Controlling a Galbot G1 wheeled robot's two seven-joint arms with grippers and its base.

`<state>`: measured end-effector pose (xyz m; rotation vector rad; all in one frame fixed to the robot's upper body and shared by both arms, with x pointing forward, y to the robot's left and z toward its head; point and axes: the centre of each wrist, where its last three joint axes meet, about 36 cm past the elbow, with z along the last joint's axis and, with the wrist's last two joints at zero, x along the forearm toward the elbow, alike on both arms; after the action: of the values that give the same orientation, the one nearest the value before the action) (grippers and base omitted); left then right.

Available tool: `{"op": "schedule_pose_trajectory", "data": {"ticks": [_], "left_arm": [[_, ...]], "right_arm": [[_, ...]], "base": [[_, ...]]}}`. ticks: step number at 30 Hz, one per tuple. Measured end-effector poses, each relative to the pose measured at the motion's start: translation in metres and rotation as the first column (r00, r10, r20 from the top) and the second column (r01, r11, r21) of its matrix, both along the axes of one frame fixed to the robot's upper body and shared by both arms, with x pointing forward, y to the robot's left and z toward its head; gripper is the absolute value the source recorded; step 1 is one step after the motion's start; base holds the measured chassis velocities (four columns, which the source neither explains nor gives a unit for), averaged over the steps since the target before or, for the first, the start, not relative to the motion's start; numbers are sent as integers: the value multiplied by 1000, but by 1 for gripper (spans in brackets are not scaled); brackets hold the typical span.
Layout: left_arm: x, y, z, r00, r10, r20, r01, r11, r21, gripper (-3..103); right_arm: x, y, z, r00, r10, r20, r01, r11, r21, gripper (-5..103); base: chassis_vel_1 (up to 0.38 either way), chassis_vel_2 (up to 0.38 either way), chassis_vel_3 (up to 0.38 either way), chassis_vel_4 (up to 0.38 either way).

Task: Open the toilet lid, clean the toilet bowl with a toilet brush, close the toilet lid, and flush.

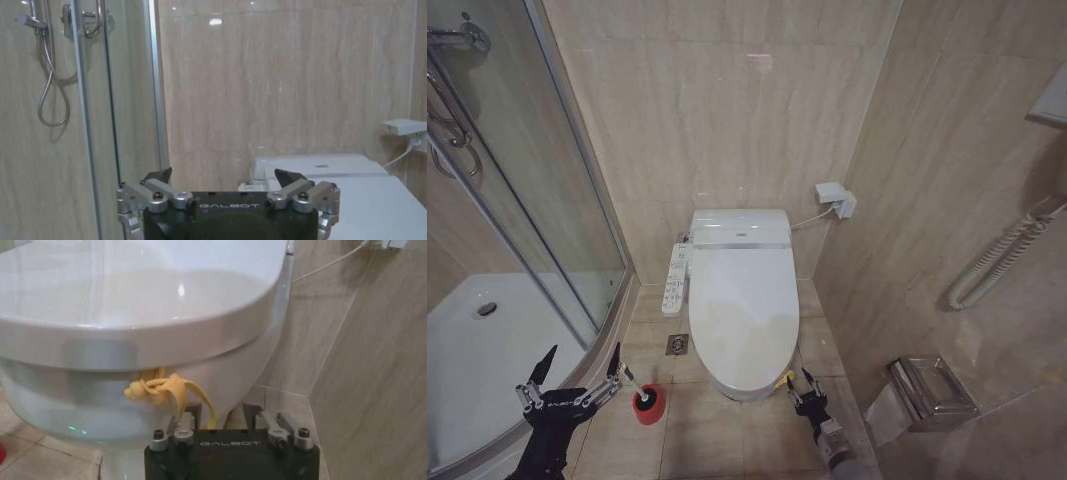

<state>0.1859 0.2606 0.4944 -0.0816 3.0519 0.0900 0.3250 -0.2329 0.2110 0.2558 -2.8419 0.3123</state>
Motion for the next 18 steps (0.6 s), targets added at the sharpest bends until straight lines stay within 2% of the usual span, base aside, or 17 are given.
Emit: {"op": "schedule_pose_trajectory", "data": {"ticks": [1,2,8,9,15,16,18], "left_arm": [[0,0,0,1000,0,0,0,1000,0,100],[0,0,0,1000,0,0,0,1000,0,100],[0,0,0,1000,0,0,0,1000,0,100],[0,0,0,1000,0,0,0,1000,0,100],[0,0,0,1000,0,0,0,1000,0,100],[0,0,0,1000,0,0,0,1000,0,100],[0,0,0,1000,0,0,0,1000,0,100]], "right_arm": [[0,0,0,1000,0,0,0,1000,0,61],[1,-1,0,1000,0,1,0,1000,0,35],[2,-4,1,1000,2,8,-2,1000,-2,35],[3,-5,1,1000,1,9,-1,1000,-2,8],[2,-10,2,1000,-8,15,8,1000,0,8],[1,-16,5,1000,-19,24,19,1000,2,0],[1,-18,6,999,-25,28,25,1000,3,0]], "base": [[0,0,0,0],[0,0,0,0],[0,0,0,0],[0,0,0,0],[0,0,0,0],[0,0,0,0],[0,0,0,0]]}}
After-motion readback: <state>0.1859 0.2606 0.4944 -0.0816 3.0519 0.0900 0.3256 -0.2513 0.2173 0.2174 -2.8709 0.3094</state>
